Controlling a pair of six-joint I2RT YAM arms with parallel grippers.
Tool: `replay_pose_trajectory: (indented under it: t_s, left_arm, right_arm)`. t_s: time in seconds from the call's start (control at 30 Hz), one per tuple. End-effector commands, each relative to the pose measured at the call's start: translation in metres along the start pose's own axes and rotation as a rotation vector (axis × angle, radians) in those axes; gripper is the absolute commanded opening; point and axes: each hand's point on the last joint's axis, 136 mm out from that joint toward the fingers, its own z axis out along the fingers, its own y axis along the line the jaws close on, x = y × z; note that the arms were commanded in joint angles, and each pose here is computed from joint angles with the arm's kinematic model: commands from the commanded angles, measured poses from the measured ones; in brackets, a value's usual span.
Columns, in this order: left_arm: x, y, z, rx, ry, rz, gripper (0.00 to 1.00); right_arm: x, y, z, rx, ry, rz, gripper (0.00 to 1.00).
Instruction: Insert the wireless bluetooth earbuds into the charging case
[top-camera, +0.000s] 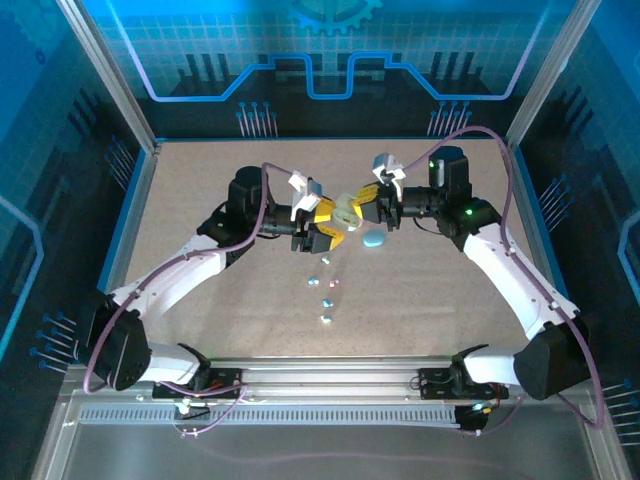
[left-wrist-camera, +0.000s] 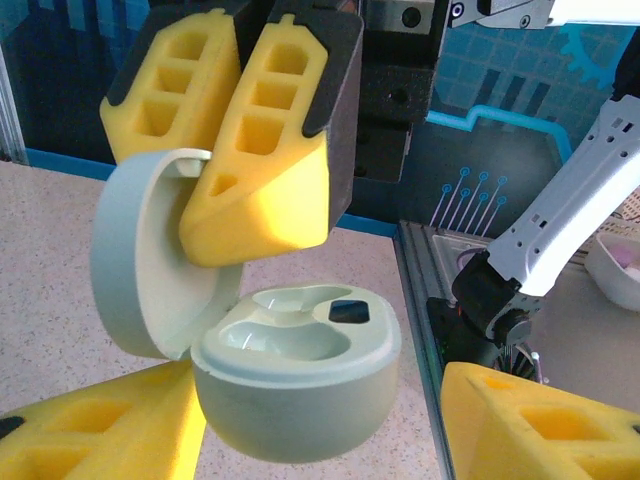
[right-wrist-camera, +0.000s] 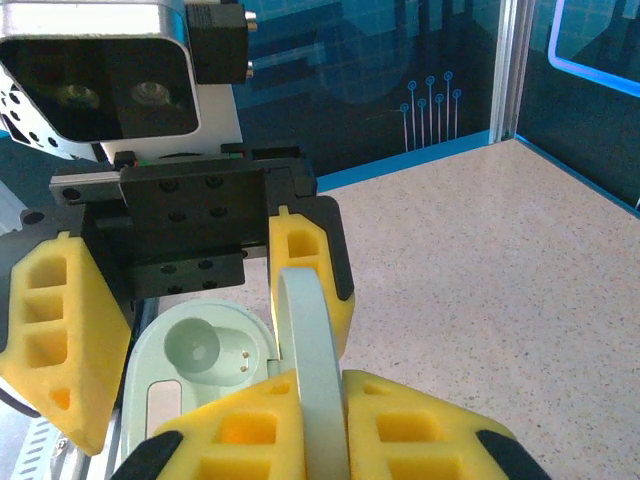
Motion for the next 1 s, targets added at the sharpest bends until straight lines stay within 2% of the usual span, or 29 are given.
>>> replay_pose_trajectory:
  t_s: [0.0,0.7,0.83,0.97]
  left_arm:
    - [-0.0024,-0.0008,0.0038,0.012,-0.001,-0.006,0.64]
    - [-0.0052,0.001,0.0081,0.014,-0.004,-0.014,0.63]
    - [-0.0043,0.0013,0.0078,0.013,0.0,-0.016,0.6]
    - [-0.005,0.0013,0.0082,0.013,-0.001,-0.015,0.52]
  right_arm:
    - [-0.0084,0.0091,-0.0008,0.003,-0.017,-0.07,0.15]
    - [-0.0012,0.0177,0.0005,0.031,0.005,-0.189,0.16]
    - [-0.0006,0.0186,0.0007,0.028,0.005,-0.192,0.16]
    - [0.0013,0.0186,0.0014,0.027,0.01,-0.194,0.17]
